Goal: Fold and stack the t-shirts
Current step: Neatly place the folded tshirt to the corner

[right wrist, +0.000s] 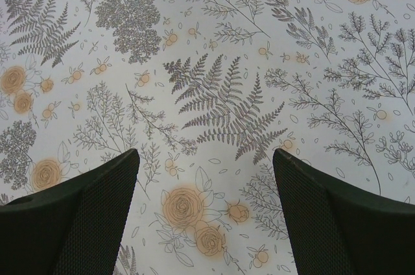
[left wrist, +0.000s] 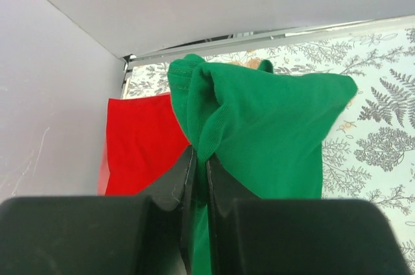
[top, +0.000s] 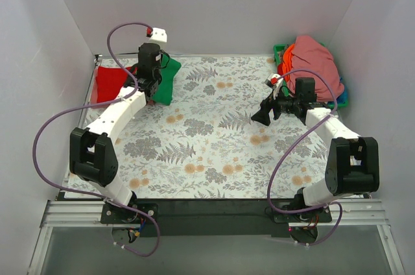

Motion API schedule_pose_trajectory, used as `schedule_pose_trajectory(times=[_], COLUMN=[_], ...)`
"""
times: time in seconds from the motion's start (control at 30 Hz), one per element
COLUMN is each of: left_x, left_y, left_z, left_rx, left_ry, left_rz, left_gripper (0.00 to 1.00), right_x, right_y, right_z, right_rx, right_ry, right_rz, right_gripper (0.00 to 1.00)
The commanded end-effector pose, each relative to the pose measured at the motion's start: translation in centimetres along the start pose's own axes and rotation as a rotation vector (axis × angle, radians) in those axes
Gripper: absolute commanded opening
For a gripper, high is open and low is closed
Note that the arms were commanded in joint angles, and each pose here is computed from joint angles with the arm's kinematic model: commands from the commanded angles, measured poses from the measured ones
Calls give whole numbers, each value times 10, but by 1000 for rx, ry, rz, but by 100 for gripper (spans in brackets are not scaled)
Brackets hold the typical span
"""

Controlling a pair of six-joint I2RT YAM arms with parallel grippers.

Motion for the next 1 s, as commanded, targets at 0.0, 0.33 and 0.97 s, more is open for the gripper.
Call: schedule_pose_trajectory(times=[0.0, 0.33, 0.97], left_x=[-48, -59, -75], left_y=[27, 37, 37], left_z=[32, 42, 51], left_rx=[-83, -107, -165], left_ry=[83, 104, 121], left_rz=[-159, -196, -239], left_gripper=[0, 0, 0], right_x=[-6, -6, -6], right_y=[0, 0, 0], right_z=[-2, -2, -2], right_rx=[-18, -17, -19], right_ry=[27, 25, 24], right_rz=[-31, -31, -30], right_gripper=[89, 89, 89])
Point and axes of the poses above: each gripper's point midway between its finger pads, its own y axis back along the fingers, its own z axis along the line the jaws close on, x = y × z, the point moved 10 cm from there along y, back along the fingers, and after that the axes turned 1 degree about -y, right-handed, at the moved point
